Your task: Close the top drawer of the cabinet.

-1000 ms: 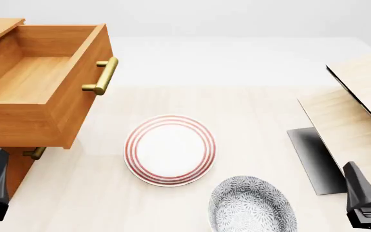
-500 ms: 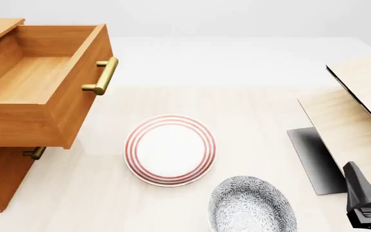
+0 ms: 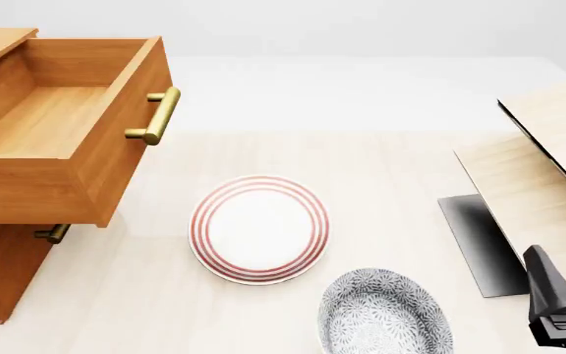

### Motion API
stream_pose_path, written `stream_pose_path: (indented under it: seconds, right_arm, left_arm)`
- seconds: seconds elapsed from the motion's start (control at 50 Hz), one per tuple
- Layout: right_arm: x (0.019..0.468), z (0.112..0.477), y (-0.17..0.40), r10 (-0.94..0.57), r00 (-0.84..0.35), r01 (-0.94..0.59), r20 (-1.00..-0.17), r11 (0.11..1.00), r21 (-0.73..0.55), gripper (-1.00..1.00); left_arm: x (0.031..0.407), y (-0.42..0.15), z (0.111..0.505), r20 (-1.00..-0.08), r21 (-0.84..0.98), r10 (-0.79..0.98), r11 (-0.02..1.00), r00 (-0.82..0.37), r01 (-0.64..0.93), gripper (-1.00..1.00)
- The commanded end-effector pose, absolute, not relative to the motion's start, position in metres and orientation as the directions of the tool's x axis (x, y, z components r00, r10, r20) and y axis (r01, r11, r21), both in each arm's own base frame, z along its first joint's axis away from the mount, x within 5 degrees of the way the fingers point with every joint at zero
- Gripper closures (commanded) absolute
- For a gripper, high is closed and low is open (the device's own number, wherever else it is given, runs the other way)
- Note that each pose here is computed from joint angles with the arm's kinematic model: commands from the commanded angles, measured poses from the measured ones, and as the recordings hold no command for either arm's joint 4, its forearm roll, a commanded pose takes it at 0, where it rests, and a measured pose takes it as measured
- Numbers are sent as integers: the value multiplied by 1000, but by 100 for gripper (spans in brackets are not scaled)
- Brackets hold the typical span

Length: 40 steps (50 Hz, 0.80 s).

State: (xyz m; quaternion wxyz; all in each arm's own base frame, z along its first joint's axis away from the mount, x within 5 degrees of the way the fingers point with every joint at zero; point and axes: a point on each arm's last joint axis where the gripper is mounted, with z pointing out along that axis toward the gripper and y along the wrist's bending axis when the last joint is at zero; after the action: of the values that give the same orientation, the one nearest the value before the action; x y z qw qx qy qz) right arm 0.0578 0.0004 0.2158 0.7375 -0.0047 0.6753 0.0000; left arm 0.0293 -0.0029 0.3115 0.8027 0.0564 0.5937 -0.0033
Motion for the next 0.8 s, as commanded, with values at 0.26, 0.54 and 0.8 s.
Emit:
stream_pose_path:
  seconds: [0.26,0.54,0.8]
  right_arm:
    - [58,216,0,-6,88,-6,-996,1000,-7,-100]
    - [58,216,0,-6,88,-6,-996,1000,-7,-100]
    - [58,216,0,-6,88,-6,-996,1000,-7,-100]
  left_arm:
    - [53,-7,342,-962,79,48,991,269,106,-100]
    - [94,-19,363,-971,107,66,980,229,170,-100]
    - [115,-27,382,-968,143,95,970,231,199,-100]
